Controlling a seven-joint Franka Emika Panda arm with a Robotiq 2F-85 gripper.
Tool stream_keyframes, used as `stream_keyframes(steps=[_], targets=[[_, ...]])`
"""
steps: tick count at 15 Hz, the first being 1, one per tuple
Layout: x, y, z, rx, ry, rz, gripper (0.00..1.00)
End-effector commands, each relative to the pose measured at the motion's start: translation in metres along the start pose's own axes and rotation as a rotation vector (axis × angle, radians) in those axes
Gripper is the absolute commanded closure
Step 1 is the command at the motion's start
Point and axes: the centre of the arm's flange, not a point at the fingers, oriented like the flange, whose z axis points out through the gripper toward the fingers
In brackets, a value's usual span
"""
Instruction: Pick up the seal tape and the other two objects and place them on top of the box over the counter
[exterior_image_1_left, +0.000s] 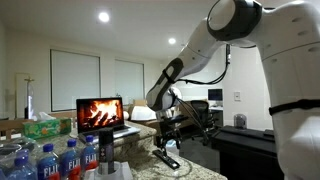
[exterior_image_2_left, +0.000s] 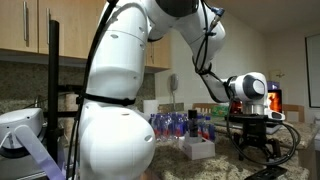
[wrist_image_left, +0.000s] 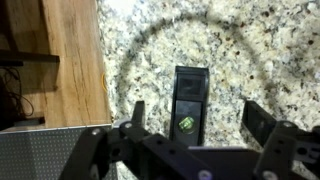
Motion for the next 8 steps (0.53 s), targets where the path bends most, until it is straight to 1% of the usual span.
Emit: stream_keyframes(steps=[1, 4, 8], targets=[[0.021, 0.002, 0.002, 0.003, 0.018, 0.030, 0.00], [0.043, 0.005, 0.007, 0.009, 0.003, 0.036, 0.00], [0.068, 0.008, 0.022, 0.029, -0.019, 0.035, 0.00]])
